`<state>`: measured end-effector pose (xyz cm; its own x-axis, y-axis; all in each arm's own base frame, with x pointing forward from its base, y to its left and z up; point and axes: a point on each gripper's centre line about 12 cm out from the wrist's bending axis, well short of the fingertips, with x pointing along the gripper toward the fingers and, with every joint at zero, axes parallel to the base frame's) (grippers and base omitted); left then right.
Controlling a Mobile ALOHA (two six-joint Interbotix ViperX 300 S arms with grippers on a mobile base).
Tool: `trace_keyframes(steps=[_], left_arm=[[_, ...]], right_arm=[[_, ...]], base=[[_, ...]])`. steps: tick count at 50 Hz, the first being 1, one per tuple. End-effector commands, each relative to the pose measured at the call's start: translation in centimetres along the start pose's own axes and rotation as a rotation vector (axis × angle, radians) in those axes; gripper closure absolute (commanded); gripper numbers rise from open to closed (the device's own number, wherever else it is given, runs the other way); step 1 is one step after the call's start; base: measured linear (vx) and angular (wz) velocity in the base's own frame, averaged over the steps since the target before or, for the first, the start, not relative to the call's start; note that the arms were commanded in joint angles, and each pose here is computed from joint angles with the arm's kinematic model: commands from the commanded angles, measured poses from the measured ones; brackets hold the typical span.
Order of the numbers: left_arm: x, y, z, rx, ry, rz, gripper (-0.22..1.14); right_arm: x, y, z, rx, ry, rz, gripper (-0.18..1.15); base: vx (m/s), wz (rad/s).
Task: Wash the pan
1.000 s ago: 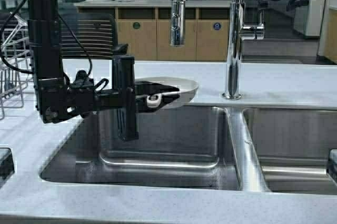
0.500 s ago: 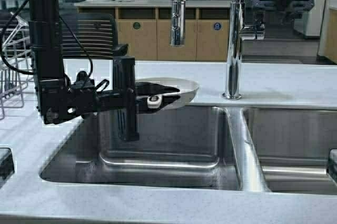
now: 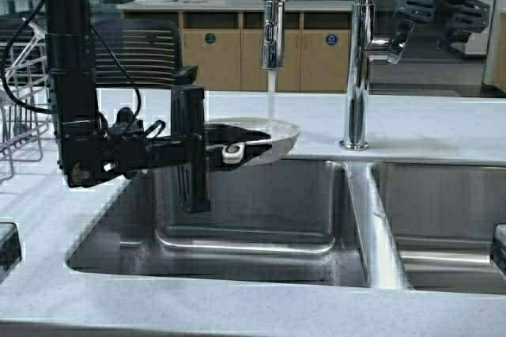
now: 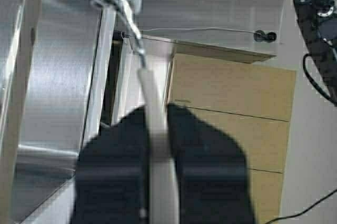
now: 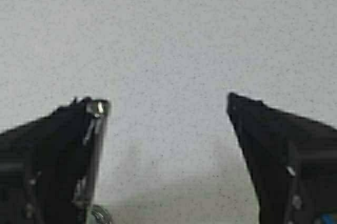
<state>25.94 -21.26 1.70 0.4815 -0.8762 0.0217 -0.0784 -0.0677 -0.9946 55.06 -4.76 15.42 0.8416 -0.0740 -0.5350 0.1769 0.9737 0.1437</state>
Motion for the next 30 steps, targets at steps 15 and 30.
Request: trace_keyframes(steps=[15,30], left_arm=[[0.4,-0.7,0.1,0.017,0.005,-0.037,0.89],[0.7,-0.7,0.3,0.020,0.006,-0.045,0.89]], right_arm=[[-9.2,-2.9,5.0,0.002,-0.122,-0.046,-0.04],[-8.5,-4.8,1.9,0.025,-0.094,-0.073,0.35]], base=[[0.01,0.01],[0.00,0.00]])
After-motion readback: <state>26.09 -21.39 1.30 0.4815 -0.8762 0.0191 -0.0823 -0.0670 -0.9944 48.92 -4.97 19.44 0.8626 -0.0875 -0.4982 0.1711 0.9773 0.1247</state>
